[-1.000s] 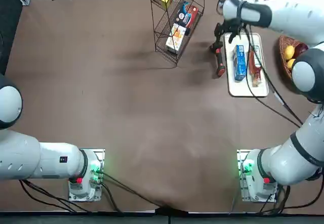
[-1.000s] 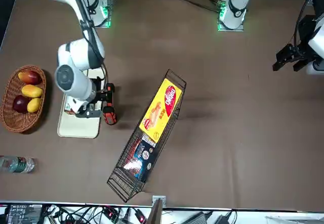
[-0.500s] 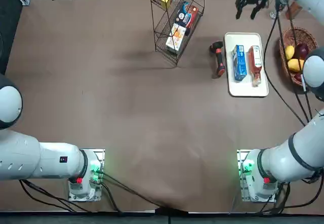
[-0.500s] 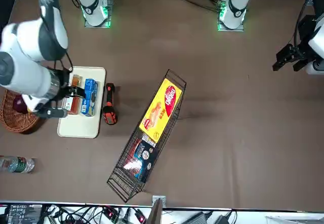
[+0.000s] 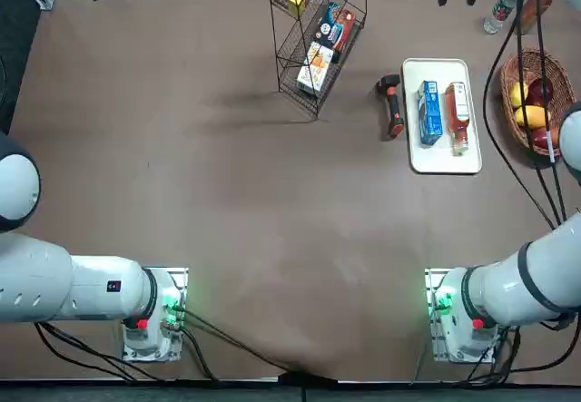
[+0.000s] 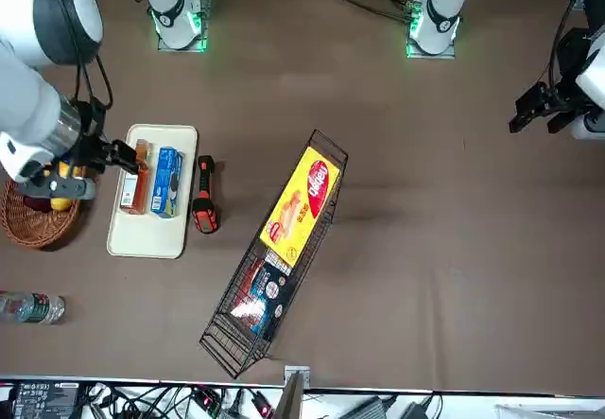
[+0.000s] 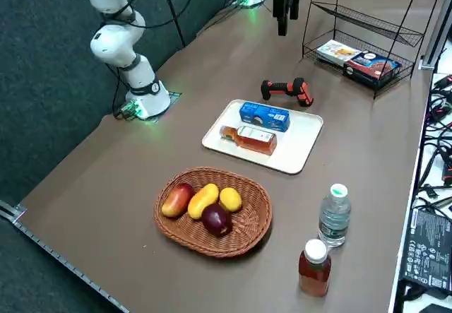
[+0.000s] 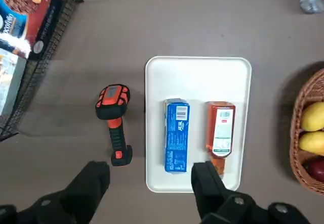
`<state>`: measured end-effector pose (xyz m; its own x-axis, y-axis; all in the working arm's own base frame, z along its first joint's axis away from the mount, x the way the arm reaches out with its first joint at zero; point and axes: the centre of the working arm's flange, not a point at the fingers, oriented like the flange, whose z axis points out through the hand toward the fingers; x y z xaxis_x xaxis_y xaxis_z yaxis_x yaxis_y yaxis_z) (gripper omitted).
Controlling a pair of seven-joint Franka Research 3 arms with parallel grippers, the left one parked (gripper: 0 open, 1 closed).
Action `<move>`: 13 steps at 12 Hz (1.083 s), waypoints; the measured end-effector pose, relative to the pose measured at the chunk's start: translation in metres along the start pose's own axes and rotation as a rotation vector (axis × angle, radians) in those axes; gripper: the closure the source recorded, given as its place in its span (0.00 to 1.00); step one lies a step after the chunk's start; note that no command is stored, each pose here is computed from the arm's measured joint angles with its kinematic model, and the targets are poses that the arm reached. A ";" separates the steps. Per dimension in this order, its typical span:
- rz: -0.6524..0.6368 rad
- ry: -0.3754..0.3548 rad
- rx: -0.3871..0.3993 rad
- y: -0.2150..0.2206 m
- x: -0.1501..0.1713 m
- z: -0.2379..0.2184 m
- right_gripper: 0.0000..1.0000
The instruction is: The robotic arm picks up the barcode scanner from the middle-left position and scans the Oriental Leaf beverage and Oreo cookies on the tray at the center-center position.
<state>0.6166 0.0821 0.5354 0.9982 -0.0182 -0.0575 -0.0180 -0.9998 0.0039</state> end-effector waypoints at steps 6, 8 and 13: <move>0.017 0.030 -0.008 0.020 -0.035 -0.058 0.00; 0.023 0.017 -0.017 0.026 -0.045 -0.067 0.00; 0.040 0.011 -0.042 0.051 -0.059 -0.077 0.00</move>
<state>0.5611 0.0324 0.6157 0.9973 -0.0577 -0.0454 -0.0556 -0.9973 0.0476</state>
